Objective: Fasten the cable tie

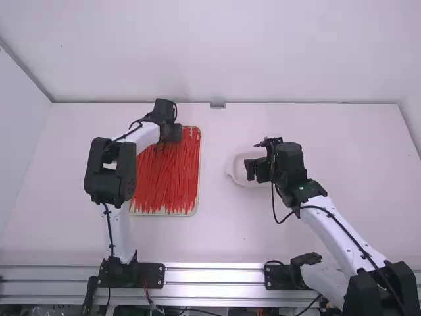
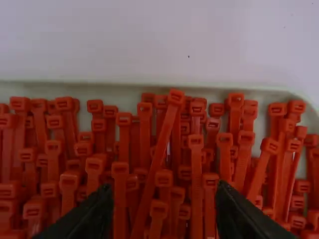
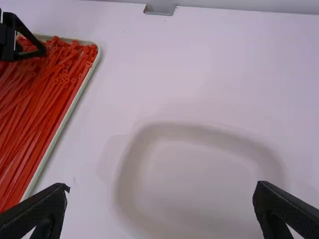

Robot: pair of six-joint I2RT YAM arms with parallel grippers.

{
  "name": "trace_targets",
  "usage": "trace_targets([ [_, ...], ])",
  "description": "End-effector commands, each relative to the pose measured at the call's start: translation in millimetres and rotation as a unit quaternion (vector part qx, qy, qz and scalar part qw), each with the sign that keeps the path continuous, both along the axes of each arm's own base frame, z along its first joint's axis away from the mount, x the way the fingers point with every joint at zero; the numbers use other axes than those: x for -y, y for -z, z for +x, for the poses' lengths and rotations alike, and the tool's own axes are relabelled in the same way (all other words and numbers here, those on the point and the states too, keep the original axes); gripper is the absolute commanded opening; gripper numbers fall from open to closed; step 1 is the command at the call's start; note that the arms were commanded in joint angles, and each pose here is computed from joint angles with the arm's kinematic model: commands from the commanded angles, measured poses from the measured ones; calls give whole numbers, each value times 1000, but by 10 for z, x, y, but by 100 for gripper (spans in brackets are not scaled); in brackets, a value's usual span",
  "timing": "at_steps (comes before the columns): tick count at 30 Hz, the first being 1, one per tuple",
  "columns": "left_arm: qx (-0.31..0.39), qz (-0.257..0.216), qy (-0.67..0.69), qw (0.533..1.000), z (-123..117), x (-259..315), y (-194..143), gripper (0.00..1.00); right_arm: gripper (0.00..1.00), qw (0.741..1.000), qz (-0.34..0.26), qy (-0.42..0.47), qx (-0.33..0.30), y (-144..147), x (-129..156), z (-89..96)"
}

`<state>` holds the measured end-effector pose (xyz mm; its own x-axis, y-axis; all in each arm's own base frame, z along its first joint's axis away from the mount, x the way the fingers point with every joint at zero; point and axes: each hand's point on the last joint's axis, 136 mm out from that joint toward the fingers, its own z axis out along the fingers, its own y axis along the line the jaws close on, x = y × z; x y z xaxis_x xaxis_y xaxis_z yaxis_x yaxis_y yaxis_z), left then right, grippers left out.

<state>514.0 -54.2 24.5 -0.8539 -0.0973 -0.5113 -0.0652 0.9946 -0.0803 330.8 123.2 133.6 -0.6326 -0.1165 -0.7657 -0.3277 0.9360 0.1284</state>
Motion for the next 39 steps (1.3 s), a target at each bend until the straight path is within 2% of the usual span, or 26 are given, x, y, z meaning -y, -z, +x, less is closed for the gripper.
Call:
trace_targets([
  [1, -4, -6, -12, 1000, 15, -37, 7, 45, 99, 1000, 4, 2, 16, -149, -14, 84],
  [3, -6, -6, -12, 1000, 5, -38, 15, 41, 99, 1000, 4, 1, 16, -149, -15, 84],
  [8, -9, -5, -11, 1000, -6, -36, 21, 36, 99, 1000, 4, 2, 16, -148, -13, 84],
  [19, -16, -1, -13, 1000, -54, -56, 77, 28, 99, 1000, 4, 1, 15, -147, -15, 82],
  [30, -20, 0, -12, 1000, -73, -57, 87, 25, 99, 1000, 4, 1, 14, -143, -14, 79],
  [39, -25, 3, -8, 1000, -94, -59, 99, 26, 99, 1000, 6, 1, 14, -144, -20, 77],
])
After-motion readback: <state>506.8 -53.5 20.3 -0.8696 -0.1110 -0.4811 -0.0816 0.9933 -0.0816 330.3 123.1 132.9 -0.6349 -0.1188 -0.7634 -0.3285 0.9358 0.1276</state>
